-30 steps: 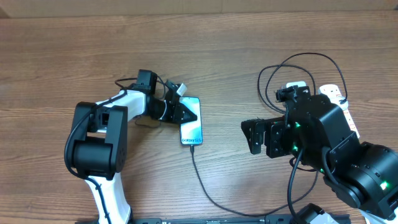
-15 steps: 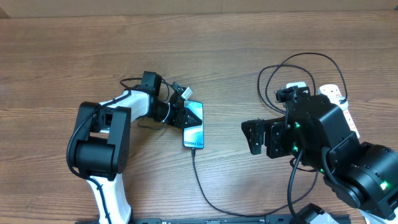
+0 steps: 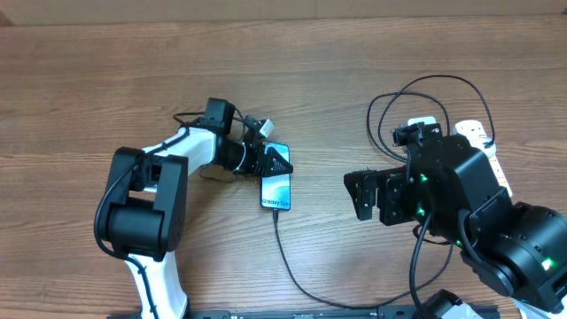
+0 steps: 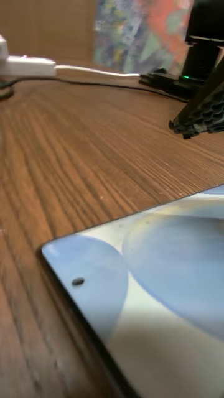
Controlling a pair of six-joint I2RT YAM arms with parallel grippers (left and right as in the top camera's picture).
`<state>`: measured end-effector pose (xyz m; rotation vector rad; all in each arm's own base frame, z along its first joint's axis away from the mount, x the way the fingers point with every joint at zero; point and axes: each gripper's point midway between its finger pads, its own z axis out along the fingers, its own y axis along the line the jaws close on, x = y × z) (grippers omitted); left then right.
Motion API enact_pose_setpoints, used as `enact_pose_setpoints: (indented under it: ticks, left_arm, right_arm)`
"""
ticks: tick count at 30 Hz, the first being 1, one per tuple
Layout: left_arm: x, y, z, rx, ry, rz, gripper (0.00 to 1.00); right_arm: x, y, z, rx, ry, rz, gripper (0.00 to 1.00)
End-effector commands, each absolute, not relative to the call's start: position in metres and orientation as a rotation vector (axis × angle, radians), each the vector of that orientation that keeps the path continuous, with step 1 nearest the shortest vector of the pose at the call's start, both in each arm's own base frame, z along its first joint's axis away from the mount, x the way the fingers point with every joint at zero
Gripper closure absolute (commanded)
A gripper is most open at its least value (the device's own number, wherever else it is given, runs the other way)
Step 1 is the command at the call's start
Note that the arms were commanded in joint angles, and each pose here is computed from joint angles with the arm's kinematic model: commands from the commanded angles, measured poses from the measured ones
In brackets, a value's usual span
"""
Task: Plug charger to phone and switch on socket
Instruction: 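Set the phone down on the table and open the left gripper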
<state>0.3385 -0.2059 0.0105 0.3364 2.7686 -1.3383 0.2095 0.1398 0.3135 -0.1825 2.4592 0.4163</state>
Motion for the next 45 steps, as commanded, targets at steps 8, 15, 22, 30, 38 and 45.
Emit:
enact_pose_setpoints:
  ticks: [8,15,22,30,38,45]
  left_arm:
    - [0.326,-0.15,-0.053,0.061,3.096,-0.808,0.44]
    - [0.318,-0.146,-0.054,0.221,3.103,-0.778,0.43]
    - [0.308,-0.17,-0.041,0.607,2.973,-0.95,0.41]
    - [0.33,-0.169,-0.046,0.579,2.99,-0.714,0.41]
    - [0.333,-0.161,-0.049,0.345,3.065,-0.651,0.4]
    - [0.333,-0.16,-0.049,0.303,3.077,-0.644,0.39]
  right_arm:
    - [0.211,0.138,0.32,-0.165,2.437,0.417,0.0]
    - [0.212,0.137,0.32,-0.163,2.436,0.413,0.0]
    - [0.212,0.137,0.32,-0.162,2.435,0.413,0.0]
    - [0.211,0.136,0.319,-0.163,2.444,0.409,0.0]
    - [0.21,0.136,0.317,-0.164,2.45,0.405,0.0]
    - [0.21,0.136,0.317,-0.164,2.451,0.404,0.0]
